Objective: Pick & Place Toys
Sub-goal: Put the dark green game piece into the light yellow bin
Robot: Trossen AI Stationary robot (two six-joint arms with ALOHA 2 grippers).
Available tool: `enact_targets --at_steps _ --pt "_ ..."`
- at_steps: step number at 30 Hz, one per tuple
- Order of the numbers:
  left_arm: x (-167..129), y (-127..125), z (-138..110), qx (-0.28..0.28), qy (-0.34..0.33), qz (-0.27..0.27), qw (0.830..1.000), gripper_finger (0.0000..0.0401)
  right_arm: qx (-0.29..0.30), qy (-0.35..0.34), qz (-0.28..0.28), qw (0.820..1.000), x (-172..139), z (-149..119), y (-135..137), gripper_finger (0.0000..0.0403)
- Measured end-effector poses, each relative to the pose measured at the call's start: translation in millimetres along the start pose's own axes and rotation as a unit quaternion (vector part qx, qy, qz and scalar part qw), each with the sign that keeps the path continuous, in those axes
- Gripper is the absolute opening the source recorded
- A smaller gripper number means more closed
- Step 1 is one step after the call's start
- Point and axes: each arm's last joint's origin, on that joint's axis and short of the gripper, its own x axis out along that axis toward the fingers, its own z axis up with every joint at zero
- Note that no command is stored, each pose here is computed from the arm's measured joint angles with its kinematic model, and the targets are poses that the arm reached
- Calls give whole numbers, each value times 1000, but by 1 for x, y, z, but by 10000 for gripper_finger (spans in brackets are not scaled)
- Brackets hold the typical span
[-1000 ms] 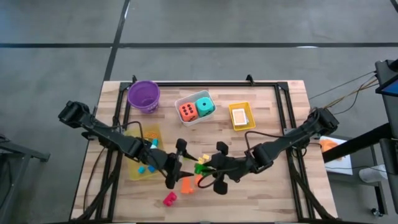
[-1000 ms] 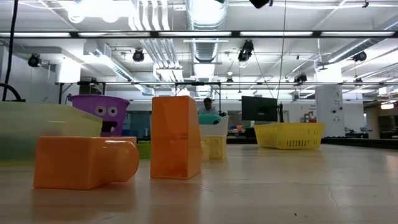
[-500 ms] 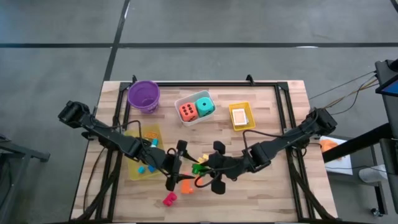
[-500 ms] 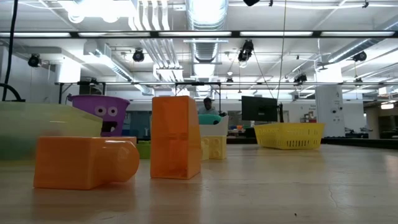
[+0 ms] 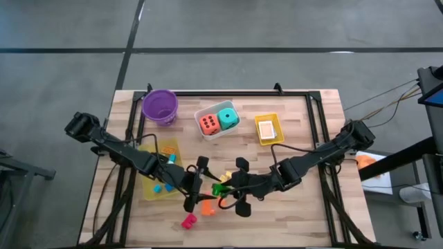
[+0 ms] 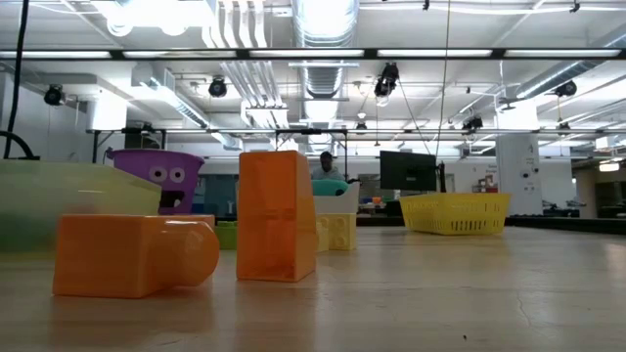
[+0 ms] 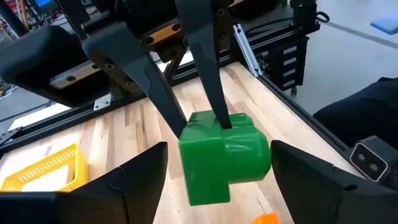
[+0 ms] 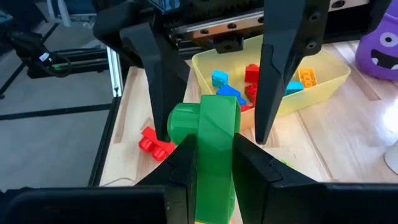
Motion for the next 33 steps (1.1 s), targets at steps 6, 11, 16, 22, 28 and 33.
enact_targets --at_steps 6,11,16,22,28,33 --pt "0 0 0 1 -1 -9 1000 261 -1 -2 3 1000 0 1 0 64" --pt "0 -1 0 0 -3 -27 1000 190 0 -2 16 1000 1 2 0 64" --pt "0 -2 0 7 -3 -35 999 151 5 -6 27 1000 0 4 0 28" --pt "0 -2 0 2 -3 -37 999 161 3 -6 25 1000 0 4 0 14" --pt "0 -2 0 2 -7 -37 999 159 -4 -14 27 1000 0 5 1 16" --pt "0 -2 1 0 -7 -37 999 117 -1 -18 24 1000 1 6 0 17"
